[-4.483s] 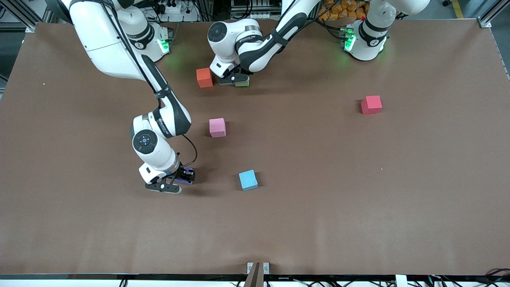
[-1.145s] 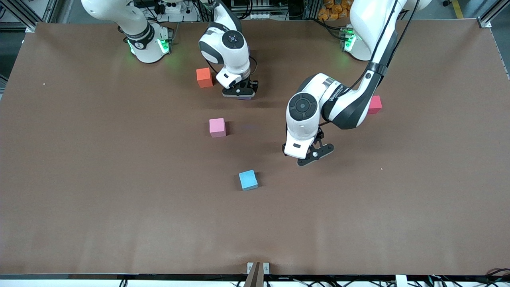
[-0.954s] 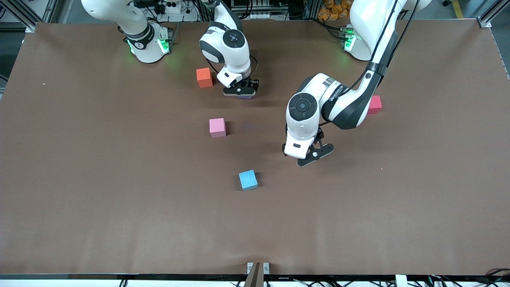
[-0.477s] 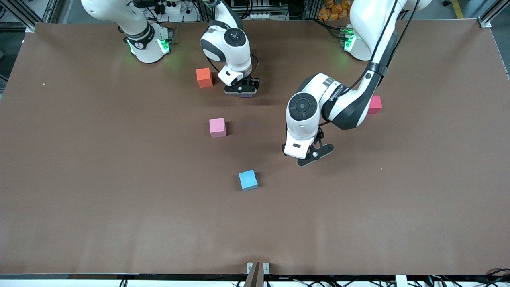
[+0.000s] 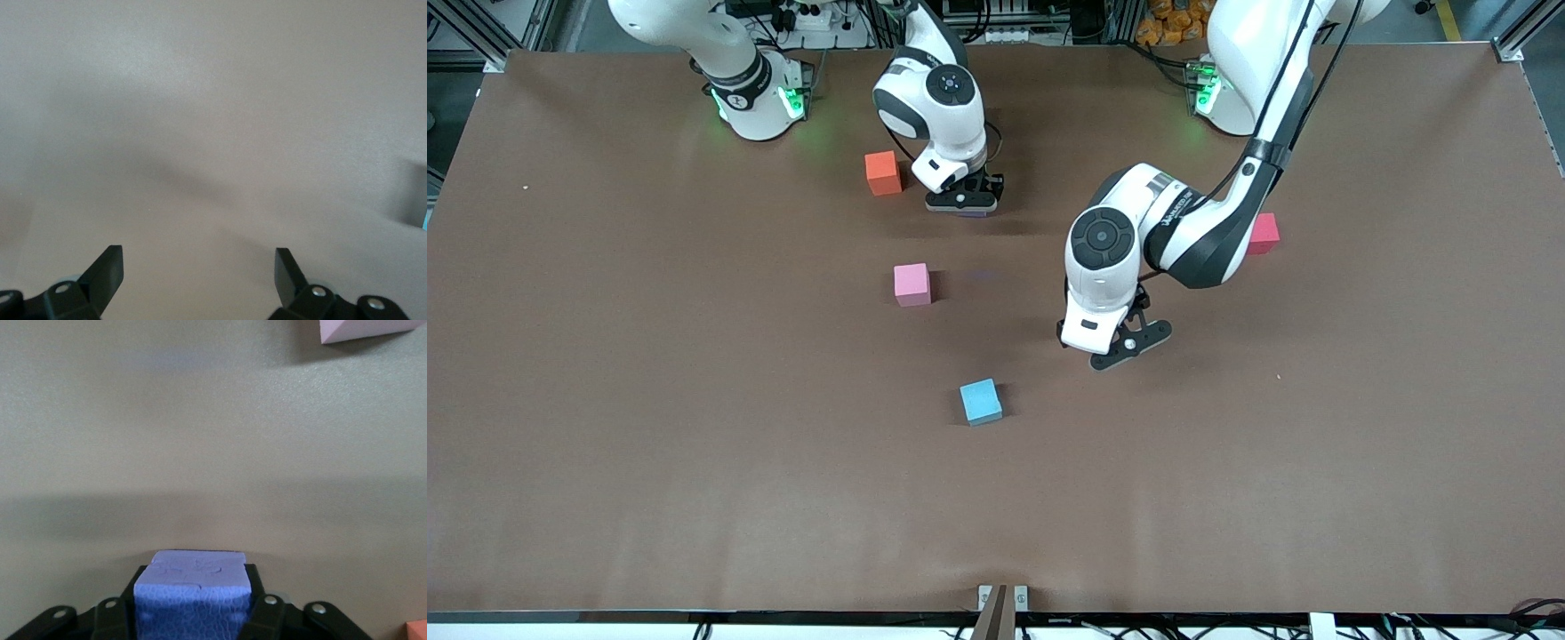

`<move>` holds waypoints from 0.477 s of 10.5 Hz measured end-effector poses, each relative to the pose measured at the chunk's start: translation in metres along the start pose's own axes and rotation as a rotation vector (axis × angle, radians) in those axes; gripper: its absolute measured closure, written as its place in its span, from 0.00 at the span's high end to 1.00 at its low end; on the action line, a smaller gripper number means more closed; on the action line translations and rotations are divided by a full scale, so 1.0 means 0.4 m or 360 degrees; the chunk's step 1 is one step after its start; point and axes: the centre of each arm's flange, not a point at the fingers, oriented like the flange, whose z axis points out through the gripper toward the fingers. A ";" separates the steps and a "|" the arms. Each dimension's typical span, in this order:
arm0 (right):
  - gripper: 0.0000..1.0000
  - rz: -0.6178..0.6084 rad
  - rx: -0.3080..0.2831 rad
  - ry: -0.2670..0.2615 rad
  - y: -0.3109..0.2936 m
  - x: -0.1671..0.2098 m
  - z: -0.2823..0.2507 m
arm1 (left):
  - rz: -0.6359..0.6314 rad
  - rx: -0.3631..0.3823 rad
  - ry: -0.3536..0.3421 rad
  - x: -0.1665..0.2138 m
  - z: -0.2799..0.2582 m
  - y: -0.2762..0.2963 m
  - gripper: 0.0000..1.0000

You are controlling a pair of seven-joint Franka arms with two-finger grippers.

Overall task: Arrange blocks into number 1
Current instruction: 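Lower the purple cube below the green cube and open the right gripper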

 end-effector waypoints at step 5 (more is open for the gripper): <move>1.00 0.0172 0.0098 0.0076 0.044 0.145 -0.100 | 0.0006 0.0007 -0.0005 -0.006 0.007 0.002 1.00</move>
